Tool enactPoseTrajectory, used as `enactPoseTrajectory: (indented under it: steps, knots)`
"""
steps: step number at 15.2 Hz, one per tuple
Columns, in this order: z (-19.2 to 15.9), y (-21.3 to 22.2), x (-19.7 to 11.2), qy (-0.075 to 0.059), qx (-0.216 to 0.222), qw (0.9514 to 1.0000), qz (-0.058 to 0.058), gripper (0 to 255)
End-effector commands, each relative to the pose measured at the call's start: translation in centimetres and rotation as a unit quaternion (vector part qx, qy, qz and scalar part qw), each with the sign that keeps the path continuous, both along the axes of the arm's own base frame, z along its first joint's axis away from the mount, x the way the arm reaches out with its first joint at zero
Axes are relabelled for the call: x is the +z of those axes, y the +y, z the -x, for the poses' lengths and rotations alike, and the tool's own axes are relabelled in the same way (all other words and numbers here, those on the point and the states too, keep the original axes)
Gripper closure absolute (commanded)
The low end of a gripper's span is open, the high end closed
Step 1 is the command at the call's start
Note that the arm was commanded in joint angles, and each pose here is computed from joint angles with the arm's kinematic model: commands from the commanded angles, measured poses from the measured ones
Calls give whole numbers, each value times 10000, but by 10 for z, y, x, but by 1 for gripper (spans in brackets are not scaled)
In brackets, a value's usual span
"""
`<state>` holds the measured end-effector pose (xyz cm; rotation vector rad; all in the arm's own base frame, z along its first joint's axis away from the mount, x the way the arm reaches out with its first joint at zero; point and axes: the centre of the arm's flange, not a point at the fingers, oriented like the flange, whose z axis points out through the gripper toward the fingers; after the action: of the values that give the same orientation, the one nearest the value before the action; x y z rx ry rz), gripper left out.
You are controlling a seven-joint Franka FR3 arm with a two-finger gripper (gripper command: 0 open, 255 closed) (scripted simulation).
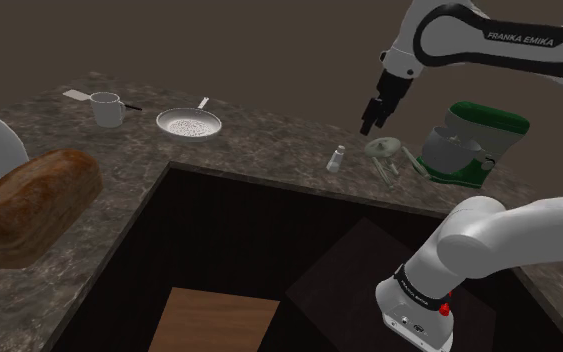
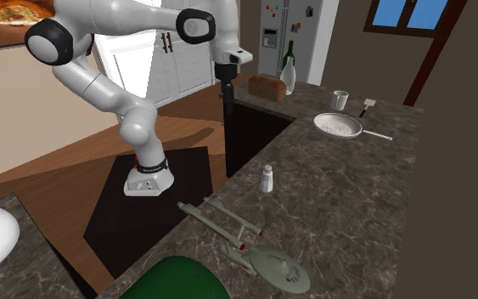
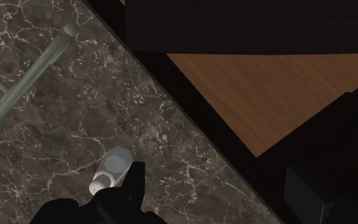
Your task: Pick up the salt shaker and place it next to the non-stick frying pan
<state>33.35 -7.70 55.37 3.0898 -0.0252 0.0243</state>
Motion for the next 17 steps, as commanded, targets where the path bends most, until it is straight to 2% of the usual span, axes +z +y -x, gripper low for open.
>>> enactPoseTrajectory:
  steps: [1, 17]
  knots:
    - [-13, -20, -14, -4, -2, 10000, -73, 0]
    - [-110, -174, -145, 32, -33, 9977, -683, 0]
